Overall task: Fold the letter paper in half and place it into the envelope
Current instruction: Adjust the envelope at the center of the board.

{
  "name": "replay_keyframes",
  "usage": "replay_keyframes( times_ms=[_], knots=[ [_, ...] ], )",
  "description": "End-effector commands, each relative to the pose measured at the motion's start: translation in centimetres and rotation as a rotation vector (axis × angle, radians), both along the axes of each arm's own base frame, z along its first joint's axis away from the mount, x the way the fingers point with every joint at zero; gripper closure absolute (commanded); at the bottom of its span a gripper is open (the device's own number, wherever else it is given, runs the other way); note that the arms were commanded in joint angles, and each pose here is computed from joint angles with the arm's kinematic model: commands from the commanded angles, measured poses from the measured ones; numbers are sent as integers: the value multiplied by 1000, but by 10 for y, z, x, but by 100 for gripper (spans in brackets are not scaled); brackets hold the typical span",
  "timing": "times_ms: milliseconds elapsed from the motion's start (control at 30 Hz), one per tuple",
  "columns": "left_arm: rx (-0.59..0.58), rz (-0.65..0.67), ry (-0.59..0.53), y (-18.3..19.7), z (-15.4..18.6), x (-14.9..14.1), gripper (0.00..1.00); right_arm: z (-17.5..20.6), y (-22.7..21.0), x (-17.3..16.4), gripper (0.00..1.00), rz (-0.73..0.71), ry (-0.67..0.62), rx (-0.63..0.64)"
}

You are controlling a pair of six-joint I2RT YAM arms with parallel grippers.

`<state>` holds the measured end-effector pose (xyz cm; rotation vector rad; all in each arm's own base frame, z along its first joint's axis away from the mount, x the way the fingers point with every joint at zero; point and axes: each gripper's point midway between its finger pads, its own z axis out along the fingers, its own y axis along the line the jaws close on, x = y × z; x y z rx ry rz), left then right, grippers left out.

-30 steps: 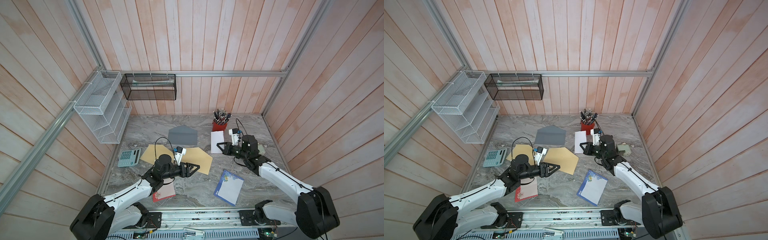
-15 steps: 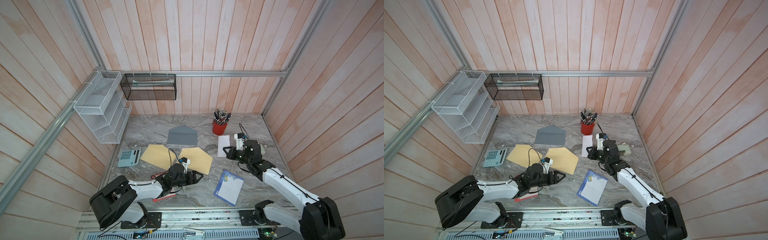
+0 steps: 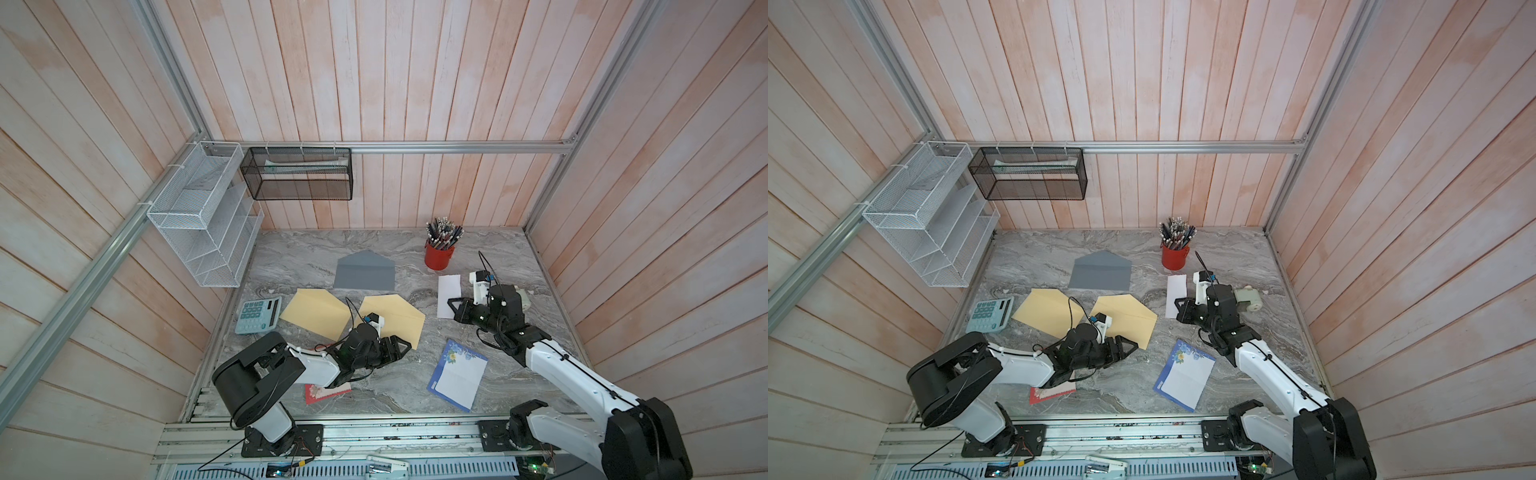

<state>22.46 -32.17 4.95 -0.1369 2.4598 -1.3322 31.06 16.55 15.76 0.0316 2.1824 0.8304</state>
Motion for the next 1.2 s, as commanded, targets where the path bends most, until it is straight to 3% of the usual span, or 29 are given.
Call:
replay_keyframes(
  times_ms=[0,333,500,833,1000,1167],
  knots=[
    [-43,-7,-1,-12,4,5,27,4,-2,5,100,0,-29,-13],
    [-40,-62,-26,-45,-1,36,28,6,-10,4,100,-15,-38,-13],
    [-108,-64,-33,-56,-1,64,31,13,-17,1,100,-30,-52,-14],
    [-125,-146,-198,-91,46,106,31,15,-28,1,100,-67,-66,-15],
    [0,-143,-320,-59,69,115,31,21,-22,3,100,-34,-70,4],
    [306,-117,-463,7,75,142,27,23,-19,4,100,-25,-74,15]
  ],
)
